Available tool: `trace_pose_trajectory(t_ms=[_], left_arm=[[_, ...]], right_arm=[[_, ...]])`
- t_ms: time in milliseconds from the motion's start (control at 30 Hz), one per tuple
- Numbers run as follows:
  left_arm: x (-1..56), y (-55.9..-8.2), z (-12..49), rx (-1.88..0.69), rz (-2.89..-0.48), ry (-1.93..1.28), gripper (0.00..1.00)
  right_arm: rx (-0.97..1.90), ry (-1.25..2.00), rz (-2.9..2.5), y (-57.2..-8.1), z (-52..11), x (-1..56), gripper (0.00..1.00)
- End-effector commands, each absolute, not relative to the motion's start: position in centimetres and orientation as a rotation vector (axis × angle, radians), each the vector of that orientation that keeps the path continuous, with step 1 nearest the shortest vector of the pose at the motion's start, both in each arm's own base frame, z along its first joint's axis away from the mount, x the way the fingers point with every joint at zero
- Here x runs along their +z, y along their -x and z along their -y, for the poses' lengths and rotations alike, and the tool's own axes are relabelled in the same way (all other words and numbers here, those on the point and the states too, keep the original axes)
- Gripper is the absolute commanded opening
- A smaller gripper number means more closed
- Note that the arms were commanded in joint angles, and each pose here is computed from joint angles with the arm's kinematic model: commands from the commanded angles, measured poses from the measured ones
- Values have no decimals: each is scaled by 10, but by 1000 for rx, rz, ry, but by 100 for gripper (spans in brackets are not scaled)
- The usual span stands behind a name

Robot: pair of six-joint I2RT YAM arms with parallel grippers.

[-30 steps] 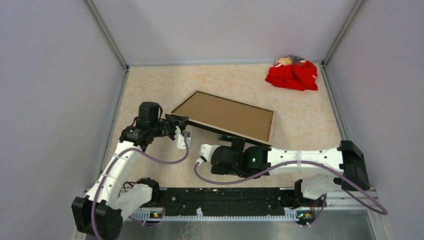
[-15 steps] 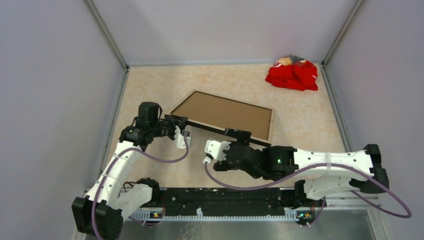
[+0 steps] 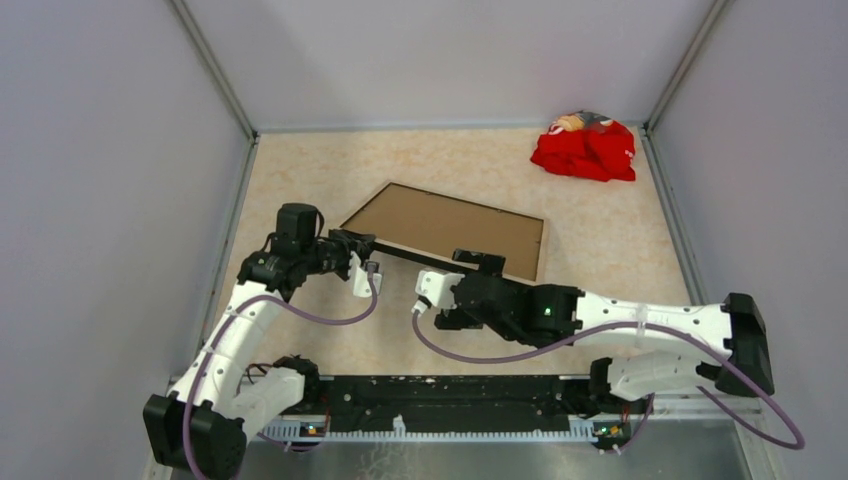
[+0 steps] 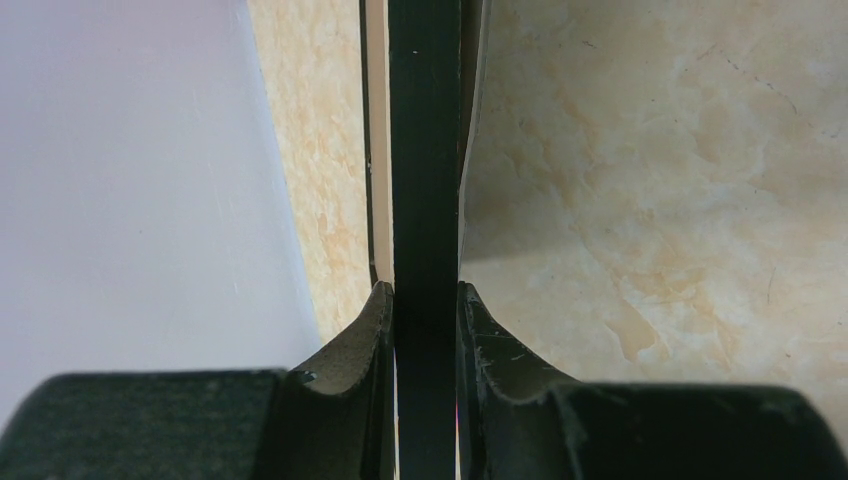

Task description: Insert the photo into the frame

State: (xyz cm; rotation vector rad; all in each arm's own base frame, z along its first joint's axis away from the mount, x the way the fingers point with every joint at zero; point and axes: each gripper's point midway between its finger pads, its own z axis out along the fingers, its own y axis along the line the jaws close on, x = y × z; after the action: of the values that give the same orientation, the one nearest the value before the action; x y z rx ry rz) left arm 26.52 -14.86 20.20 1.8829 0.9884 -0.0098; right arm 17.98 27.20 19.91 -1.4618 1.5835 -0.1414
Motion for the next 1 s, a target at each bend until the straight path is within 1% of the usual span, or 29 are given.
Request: trace_pose_trajectory(t_ms=[0, 333, 400, 433, 467, 533, 633, 733, 767, 800, 867, 933, 967], left_arm=[[218, -257, 157, -66, -944, -1860, 0], [218, -255, 157, -62, -944, -1859, 0], [218, -255, 157, -64, -946, -1859, 0], [218, -255, 157, -64, -946, -1858, 0], [219, -255, 157, -63, -944, -1857, 0], [218, -254, 157, -66, -944, -1856, 0], [220, -254, 157, -67, -947, -1851, 0], [221, -254, 155, -57, -954, -1852, 0], [222, -254, 154, -51, -958, -1850, 0], [223, -255, 154, -48, -962, -1846, 0], [227, -256, 153, -40, -974, -1827, 8], [235, -259, 153, -33, -987, -1798, 13], [239, -260, 153, -30, -997, -1783, 23]], right_arm=[[-195, 1464, -1498, -195, -287, 205, 99], [-292, 1488, -1476, -221, -291, 187, 98], [-309, 1478, -1468, -226, -292, 183, 97], [-328, 1477, -1462, -228, -292, 181, 95], [-344, 1464, -1450, -231, -293, 182, 91], [-363, 1441, -1422, -236, -296, 183, 80], [-360, 1407, -1394, -241, -304, 189, 54], [-333, 1389, -1390, -243, -313, 199, 21], [-317, 1382, -1394, -242, -316, 203, 14], [-298, 1374, -1397, -242, -318, 208, 11], [-252, 1346, -1406, -240, -324, 218, 8], [-223, 1310, -1408, -240, -327, 229, 6], [-213, 1291, -1409, -241, -327, 233, 5]])
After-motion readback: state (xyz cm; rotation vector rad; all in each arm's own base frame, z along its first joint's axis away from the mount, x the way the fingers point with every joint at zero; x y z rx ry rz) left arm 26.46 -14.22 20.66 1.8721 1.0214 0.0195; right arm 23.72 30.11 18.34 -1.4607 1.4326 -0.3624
